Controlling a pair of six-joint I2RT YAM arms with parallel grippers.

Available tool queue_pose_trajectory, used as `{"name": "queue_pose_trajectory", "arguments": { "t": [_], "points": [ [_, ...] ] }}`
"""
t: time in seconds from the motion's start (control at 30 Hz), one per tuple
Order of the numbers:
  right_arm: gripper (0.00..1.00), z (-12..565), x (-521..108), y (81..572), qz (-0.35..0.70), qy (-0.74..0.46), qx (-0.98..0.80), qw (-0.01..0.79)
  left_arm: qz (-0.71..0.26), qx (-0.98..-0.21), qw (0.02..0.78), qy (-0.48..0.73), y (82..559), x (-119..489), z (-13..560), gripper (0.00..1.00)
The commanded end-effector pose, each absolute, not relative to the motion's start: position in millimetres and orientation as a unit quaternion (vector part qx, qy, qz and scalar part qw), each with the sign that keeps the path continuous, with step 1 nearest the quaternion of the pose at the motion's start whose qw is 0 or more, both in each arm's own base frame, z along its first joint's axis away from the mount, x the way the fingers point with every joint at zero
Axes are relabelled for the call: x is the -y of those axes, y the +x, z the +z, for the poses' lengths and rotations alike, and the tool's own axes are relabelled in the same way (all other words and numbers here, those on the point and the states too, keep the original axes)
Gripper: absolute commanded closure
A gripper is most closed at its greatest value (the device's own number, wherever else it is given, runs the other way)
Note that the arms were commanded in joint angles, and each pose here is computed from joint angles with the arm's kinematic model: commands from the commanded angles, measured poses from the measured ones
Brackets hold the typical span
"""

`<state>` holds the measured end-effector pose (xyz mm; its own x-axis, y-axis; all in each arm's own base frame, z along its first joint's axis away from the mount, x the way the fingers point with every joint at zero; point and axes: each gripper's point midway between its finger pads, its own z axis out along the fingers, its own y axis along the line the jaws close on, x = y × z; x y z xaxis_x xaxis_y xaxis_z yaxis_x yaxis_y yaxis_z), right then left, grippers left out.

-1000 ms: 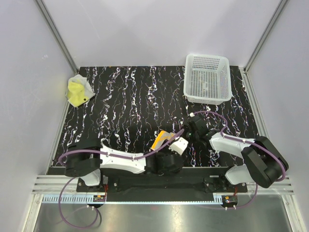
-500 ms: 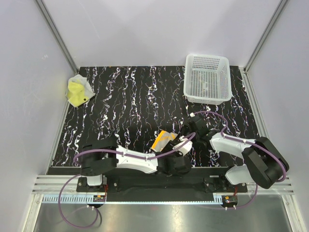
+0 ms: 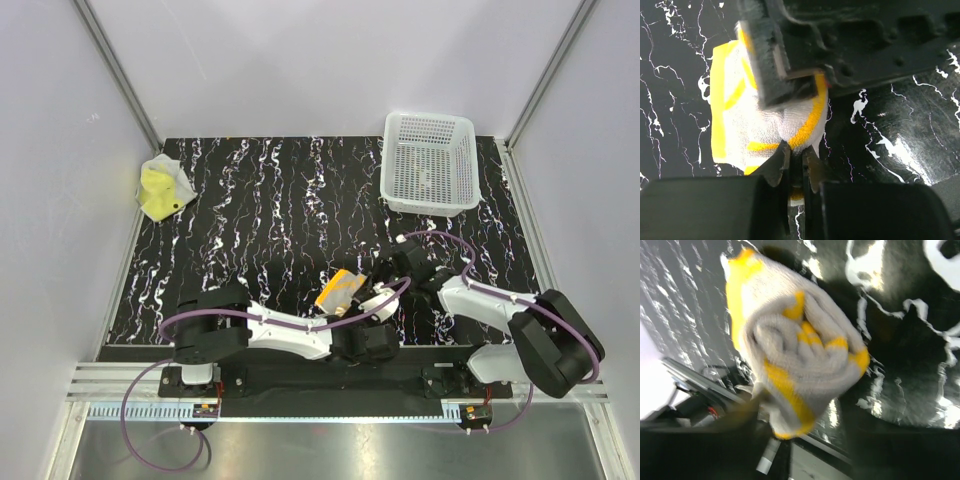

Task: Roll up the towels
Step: Roll the towel

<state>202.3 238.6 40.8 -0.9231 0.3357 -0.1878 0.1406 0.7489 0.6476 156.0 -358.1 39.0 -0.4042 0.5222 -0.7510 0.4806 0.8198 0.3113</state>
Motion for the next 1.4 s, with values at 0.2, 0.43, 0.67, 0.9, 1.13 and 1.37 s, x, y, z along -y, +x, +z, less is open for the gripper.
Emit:
{"name": "queue_pose_trajectory", "arguments": {
  "t": [0.2, 0.43, 0.67, 0.9, 1.13, 1.37],
  "points": [
    [0.0, 76, -213, 215, 0.244, 0.137, -0.941, 0.189, -0.008, -0.848, 0.434, 0.304, 150, 359, 31, 1.0],
    [0.0, 105, -188, 227, 0.23, 0.18, -0.927, 0.235, -0.07, -0.874, 0.386, 0.288, 153, 353, 33, 0.98],
    [0.0, 117, -179, 224, 0.237, 0.188, -0.92, 0.248, -0.189, -0.897, 0.323, 0.236, 159, 348, 32, 0.98],
    [0.0, 132, -187, 218, 0.283, 0.188, -0.905, 0.255, -0.278, -0.902, 0.285, 0.166, 176, 339, 44, 0.98],
    [0.0, 132, -215, 208, 0.39, 0.167, -0.872, 0.244, -0.366, -0.896, 0.235, 0.091, 190, 334, 61, 0.98],
    [0.0, 115, -230, 215, 0.428, 0.159, -0.857, 0.24, -0.46, -0.87, 0.176, 0.035, 191, 322, 58, 0.98]
  ]
}}
